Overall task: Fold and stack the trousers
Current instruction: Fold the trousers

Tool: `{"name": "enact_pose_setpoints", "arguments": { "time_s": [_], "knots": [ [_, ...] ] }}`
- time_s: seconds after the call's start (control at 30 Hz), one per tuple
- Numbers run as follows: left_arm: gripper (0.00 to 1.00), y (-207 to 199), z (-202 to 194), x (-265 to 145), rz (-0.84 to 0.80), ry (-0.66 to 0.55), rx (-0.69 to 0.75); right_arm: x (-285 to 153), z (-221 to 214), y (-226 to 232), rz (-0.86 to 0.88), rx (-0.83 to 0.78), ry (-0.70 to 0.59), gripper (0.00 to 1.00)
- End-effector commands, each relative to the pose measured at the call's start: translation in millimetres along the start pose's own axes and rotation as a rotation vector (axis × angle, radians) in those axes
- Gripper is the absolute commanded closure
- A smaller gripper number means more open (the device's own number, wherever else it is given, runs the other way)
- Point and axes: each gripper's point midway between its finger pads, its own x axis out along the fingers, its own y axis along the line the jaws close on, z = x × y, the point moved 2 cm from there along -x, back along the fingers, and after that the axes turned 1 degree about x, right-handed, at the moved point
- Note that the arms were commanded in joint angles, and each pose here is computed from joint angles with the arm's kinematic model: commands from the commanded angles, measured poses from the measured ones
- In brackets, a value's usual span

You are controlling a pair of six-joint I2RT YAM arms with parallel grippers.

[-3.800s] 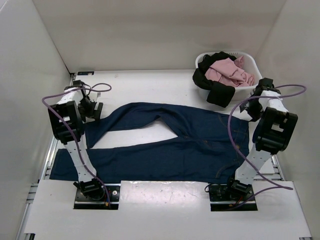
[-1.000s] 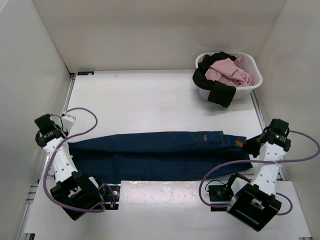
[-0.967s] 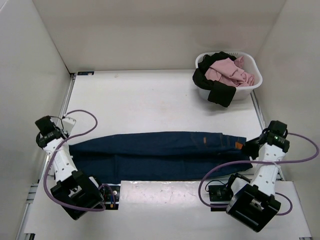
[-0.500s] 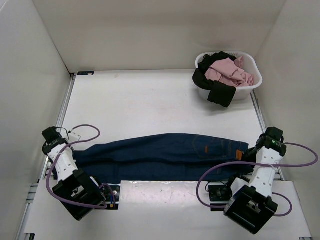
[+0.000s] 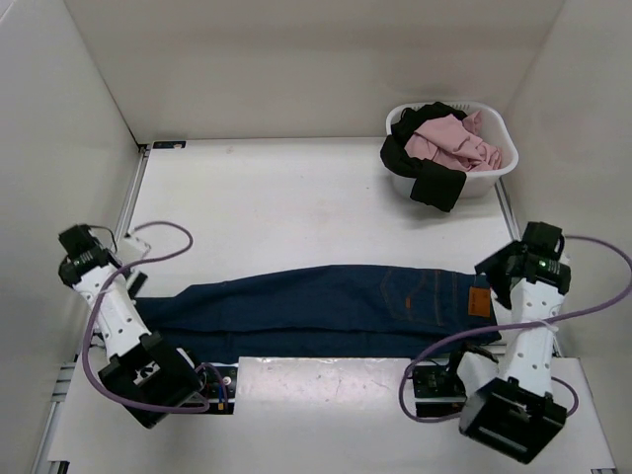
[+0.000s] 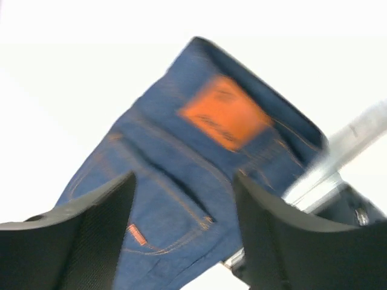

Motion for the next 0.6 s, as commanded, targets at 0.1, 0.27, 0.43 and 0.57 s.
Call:
{"name": "enact_pose_setpoints", "arguments": {
  "time_s": [0.1, 0.27, 0.43, 0.57],
  "knots": [
    [0.14, -26.0, 35.7, 6.9, -0.095, -0.037, 0.067, -3.2, -28.6, 74.3, 0.133, -0.364, 0.017, 0.41],
    [0.32, -100.2, 21.8, 42.1, -0.242, 0.055, 0.169, 27.4, -100.9, 52.8, -0.058, -0.460, 0.154, 0.70],
    [0.37, -129.8, 15.1, 71.6, -0.193, 0.112, 0.303, 60.1, -130.2, 45.7, -0.062, -0.364, 0.260, 0.71],
    [0.41, -113.2, 48.0, 86.3, -0.141, 0.092, 0.208, 91.5, -135.4, 47.1, -0.130, -0.338, 0.327, 0.74]
  ]
}}
